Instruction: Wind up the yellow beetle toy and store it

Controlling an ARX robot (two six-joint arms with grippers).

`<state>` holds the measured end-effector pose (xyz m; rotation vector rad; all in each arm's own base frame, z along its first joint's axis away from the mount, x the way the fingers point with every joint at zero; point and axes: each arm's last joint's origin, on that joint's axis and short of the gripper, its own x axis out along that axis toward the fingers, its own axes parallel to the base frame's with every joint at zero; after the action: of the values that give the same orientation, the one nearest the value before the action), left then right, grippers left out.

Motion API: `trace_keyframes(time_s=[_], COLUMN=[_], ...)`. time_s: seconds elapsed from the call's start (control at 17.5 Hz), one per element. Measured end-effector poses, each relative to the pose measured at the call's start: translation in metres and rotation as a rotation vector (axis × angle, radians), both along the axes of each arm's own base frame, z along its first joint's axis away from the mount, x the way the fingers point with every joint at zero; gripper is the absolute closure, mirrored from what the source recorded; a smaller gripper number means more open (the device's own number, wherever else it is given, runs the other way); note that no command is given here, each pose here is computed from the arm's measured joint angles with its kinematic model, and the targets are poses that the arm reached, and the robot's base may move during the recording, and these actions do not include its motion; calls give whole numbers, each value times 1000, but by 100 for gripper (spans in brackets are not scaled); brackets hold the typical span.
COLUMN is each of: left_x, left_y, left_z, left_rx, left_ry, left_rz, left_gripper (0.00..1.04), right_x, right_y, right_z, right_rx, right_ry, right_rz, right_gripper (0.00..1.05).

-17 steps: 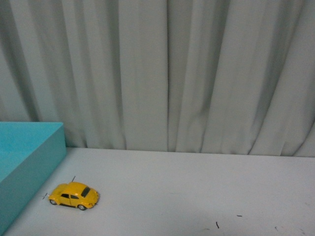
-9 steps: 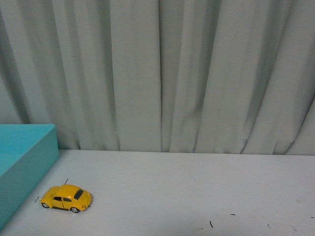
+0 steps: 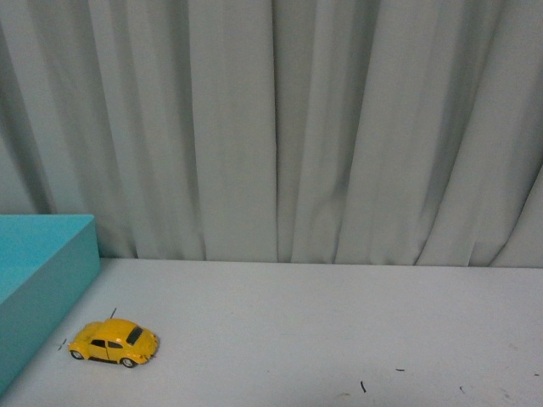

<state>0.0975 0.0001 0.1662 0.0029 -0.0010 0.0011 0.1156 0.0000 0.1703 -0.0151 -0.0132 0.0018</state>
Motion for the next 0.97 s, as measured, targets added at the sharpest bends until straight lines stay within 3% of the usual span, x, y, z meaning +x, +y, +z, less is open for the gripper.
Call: trace_keyframes(time_s=[0.69,0.86,0.92,0.97], left_x=[0,0,0,0], left_y=[0,0,0,0], left_z=[0,0,0,0], left_rx=[0,0,0,0], left_ry=[0,0,0,0], left_rz=[0,0,0,0], left_gripper=[7,7,7,7], right_x=[-18,-18,-18,-18], right_y=[0,0,0,0], right_z=[-4,-4,-4,-4], right_rx=[0,0,0,0], right_ry=[8,8,8,8], right_rz=[-2,-2,-2,-2], right_gripper=[101,68,44,41])
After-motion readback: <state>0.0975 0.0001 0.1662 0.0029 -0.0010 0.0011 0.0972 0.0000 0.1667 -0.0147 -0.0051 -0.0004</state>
